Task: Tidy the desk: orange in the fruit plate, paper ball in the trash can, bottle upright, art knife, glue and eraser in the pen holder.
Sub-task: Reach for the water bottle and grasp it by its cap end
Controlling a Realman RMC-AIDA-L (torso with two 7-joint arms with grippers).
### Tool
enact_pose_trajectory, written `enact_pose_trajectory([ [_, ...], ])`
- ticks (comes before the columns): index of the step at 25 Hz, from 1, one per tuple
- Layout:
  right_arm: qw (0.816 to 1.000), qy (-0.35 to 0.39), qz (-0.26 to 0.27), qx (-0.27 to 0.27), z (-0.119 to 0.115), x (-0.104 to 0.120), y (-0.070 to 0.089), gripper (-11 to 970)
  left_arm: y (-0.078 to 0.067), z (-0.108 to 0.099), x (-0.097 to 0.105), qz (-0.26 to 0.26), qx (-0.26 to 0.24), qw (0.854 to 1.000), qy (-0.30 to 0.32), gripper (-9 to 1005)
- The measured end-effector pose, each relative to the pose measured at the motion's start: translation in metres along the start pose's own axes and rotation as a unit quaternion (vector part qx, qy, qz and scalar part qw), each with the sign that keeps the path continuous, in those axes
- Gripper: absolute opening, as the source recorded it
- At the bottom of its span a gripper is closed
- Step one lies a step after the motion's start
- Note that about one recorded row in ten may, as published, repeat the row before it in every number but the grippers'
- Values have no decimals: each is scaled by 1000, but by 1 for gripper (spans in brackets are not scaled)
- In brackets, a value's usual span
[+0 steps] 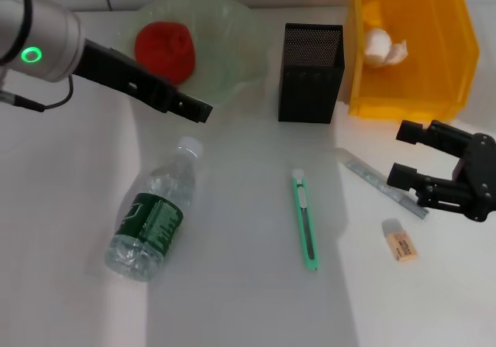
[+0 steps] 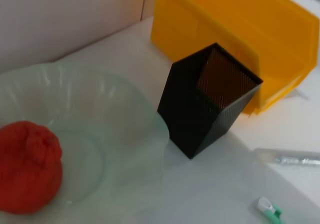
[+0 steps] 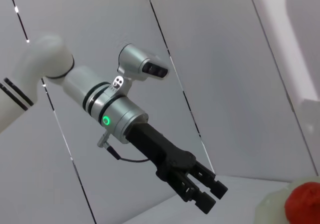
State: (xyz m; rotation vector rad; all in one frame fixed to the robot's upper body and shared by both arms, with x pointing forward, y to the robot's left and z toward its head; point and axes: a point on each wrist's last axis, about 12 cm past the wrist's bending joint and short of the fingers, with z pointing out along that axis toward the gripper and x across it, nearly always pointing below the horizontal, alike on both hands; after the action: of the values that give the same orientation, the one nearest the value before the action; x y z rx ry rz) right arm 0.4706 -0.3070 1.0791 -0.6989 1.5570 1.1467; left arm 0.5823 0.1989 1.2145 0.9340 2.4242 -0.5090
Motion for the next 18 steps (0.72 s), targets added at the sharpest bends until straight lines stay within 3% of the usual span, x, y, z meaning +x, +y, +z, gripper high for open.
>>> enact_pose_trajectory([
  [2, 1000, 1, 12, 11, 1, 11, 0, 842, -14, 14, -13, 15, -25, 999, 43, 845],
  [5, 1000, 6, 17, 15, 2, 15, 1, 842, -19, 25, -16, 21, -50, 996, 71, 844],
  [10, 1000, 9, 13, 22, 3, 25, 4, 842, -14, 53, -12, -14, -78, 990, 118, 844],
  [18, 999, 14, 18, 32, 9, 30, 2, 841, -3, 72, -2, -54, -73, 990, 112, 843],
])
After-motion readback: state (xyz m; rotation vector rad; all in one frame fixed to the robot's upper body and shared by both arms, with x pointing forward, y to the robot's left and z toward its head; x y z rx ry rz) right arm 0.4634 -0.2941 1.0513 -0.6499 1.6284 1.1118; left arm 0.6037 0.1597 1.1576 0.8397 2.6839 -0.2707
